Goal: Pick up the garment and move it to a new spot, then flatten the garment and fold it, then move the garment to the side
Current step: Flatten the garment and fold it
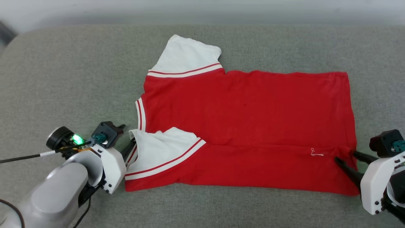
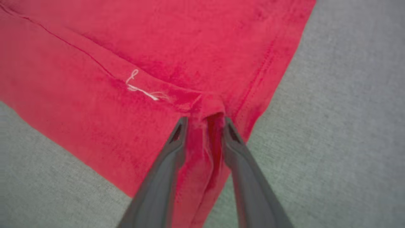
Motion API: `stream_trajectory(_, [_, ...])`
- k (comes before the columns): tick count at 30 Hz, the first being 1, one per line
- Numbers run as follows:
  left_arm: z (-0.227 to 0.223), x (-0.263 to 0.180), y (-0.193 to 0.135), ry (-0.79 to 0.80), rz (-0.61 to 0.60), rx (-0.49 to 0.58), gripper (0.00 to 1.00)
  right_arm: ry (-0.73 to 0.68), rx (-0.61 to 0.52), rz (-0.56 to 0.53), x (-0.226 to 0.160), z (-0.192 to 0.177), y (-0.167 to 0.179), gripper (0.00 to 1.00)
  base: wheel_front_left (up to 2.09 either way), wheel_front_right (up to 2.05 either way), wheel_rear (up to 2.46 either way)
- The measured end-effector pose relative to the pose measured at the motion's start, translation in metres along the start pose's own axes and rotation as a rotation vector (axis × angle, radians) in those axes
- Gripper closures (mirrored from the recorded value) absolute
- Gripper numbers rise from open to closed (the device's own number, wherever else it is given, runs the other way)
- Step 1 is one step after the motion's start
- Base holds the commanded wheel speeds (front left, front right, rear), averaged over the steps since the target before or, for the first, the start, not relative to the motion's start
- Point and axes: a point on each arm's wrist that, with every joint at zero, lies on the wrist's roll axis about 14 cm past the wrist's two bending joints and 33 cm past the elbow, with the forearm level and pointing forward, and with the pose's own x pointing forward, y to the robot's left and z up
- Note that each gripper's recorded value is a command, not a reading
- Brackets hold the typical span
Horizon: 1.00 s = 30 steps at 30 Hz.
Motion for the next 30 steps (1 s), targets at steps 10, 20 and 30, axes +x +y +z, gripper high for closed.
stream_trajectory(10, [0.064, -0.037, 0.034, -0.045, 0.071, 0.090, 0.00, -0.124, -0.022, -0.027, -0.025, 0.025, 0.002, 0.00, 0.00, 0.00, 0.00])
stream_trajectory(20, [0.062, -0.057, 0.013, 0.288, -0.048, 0.056, 0.00, -0.156, -0.033, -0.014, -0.029, 0.032, 0.014, 0.00, 0.00, 0.00, 0.00])
stream_trajectory(30, [0.023, -0.061, -0.022, 0.636, -0.201, 0.070, 0.00, -0.155, -0.028, -0.018, -0.033, 0.031, 0.016, 0.00, 0.00, 0.00, 0.00])
